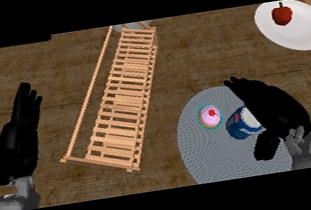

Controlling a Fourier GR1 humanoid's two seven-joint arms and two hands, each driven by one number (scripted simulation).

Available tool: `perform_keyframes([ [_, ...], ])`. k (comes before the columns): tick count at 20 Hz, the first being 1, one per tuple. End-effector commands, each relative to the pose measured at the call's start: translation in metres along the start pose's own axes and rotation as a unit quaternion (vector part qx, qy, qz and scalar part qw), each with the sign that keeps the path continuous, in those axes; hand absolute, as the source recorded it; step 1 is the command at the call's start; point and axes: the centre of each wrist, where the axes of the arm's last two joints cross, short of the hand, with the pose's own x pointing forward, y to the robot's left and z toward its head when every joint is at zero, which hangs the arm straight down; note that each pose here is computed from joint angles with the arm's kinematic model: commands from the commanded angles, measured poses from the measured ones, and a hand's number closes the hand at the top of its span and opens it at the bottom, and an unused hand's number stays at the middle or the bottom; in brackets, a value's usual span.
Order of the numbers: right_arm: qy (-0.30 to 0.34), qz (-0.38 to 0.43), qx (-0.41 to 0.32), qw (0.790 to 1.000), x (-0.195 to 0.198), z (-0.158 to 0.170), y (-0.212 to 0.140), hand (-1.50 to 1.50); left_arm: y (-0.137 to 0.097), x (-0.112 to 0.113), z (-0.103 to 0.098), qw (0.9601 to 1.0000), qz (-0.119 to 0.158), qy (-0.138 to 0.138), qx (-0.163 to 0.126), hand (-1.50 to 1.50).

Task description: Pick the can from the placemat and place it in the tiered shelf

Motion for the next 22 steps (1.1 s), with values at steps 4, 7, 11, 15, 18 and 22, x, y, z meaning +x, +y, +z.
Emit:
perform_keyframes([
  [4, 0.003, -0.001, 0.003, 1.000, -0.002, -0.014, 0.032, -1.50, -0.006, -0.001, -0.012, 0.9999, 0.004, 0.005, -0.011, 0.00],
  [7, 0.002, -0.005, 0.014, 1.000, -0.002, -0.022, 0.010, -1.50, 0.003, 0.012, -0.005, 1.0000, 0.001, -0.005, 0.006, 0.00],
  [11, 0.005, 0.011, 0.059, 0.998, -0.014, -0.044, 0.037, 1.50, -0.004, 0.007, 0.001, 1.0000, 0.003, 0.000, 0.006, 0.00],
  [15, -0.027, 0.051, 0.007, 0.998, -0.005, -0.029, 0.032, 1.50, 0.000, -0.004, 0.005, 0.9999, 0.003, 0.003, -0.013, 0.00],
  [18, -0.032, 0.071, -0.021, 0.997, -0.007, -0.050, 0.035, 1.50, -0.012, 0.008, -0.005, 1.0000, -0.002, 0.005, -0.008, 0.00],
  [22, -0.058, 0.055, -0.043, 0.996, -0.026, -0.041, 0.042, 1.50, -0.011, -0.007, 0.014, 1.0000, 0.003, -0.005, -0.001, 0.00],
])
